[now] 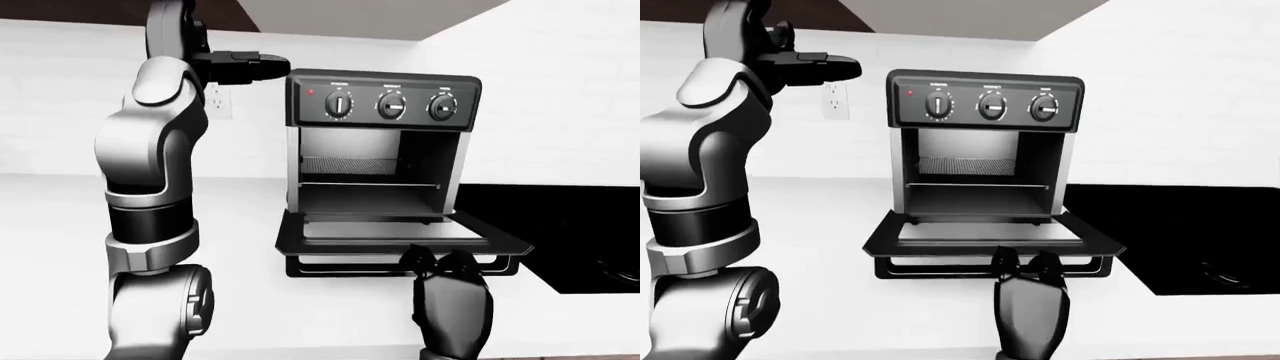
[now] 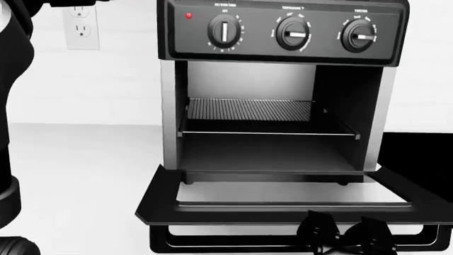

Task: Open the toaster oven door.

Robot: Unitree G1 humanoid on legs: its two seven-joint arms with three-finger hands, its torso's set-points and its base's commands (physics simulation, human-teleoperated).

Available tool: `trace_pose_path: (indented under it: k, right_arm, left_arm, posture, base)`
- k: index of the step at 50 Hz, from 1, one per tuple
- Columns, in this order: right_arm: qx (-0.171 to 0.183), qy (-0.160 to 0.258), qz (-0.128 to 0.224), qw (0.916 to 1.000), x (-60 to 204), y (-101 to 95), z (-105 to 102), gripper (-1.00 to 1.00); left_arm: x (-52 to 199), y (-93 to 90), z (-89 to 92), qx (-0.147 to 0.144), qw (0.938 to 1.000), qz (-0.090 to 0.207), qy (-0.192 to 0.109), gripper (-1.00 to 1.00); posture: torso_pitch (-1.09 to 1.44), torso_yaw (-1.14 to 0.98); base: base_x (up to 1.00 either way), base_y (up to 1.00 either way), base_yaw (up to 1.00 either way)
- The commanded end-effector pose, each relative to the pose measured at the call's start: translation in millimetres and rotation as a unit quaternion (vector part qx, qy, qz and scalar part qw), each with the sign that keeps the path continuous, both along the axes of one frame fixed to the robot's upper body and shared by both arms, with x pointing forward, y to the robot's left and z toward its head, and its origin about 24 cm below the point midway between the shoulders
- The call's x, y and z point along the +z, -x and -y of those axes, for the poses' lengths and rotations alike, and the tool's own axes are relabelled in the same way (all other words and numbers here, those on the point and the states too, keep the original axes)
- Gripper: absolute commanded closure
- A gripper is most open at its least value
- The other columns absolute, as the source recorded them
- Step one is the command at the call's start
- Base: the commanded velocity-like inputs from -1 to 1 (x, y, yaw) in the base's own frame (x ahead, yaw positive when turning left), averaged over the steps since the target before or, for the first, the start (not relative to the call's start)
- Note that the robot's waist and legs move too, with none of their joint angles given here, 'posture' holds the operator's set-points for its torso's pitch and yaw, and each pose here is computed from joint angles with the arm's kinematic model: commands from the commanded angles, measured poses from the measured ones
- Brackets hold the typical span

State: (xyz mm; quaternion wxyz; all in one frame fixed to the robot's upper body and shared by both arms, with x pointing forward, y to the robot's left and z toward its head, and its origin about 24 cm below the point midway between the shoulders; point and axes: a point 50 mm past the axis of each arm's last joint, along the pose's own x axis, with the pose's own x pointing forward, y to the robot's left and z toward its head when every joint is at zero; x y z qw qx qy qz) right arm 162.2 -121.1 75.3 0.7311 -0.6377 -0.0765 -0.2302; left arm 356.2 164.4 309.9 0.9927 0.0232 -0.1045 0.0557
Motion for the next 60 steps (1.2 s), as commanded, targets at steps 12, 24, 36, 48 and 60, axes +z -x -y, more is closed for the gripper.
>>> trace_pose_path:
  k: [12, 24, 36, 48, 60]
  right_arm:
    - [0.003, -0.073, -0.249, 0.9658, -61.8, 21.2, -7.2, 1.00]
    - [-0.014, -0.092, -0.259, 0.9613, -86.9, 55.2, -6.7, 1.00]
    - [-0.009, -0.121, -0.264, 0.9568, -120.4, 65.4, -14.7, 1.00]
    - [0.002, -0.146, -0.284, 0.9476, -154.3, 69.5, -20.1, 1.00]
    - [0.012, -0.161, -0.298, 0.9409, -173.5, 65.4, -24.6, 1.00]
  left_arm:
    - [20.0, 7.1, 5.3, -0.006, 0.9992, 0.039, -0.003, -1.00]
    - [15.5, 6.3, 3.0, -0.007, 0.9993, 0.037, 0.002, -1.00]
    - [16.1, 8.4, 1.5, -0.006, 0.9993, 0.037, 0.005, -1.00]
    - [16.9, 9.1, 0.8, -0.004, 0.9992, 0.039, 0.004, -1.00]
    - [19.1, 8.6, 0.2, -0.003, 0.9992, 0.040, 0.002, -1.00]
  posture:
    - [-0.54, 0.00]
    - [-0.54, 0.00]
    - [-0.54, 0.00]
    - [-0.54, 0.00]
    - [-0.54, 0.00]
  base:
    - [0.00, 0.00, 0.00]
    - [0.00, 0.00, 0.00]
    - [0.00, 0.00, 0.00]
    - [0.00, 0.00, 0.00]
    - [0.00, 0.00, 0.00]
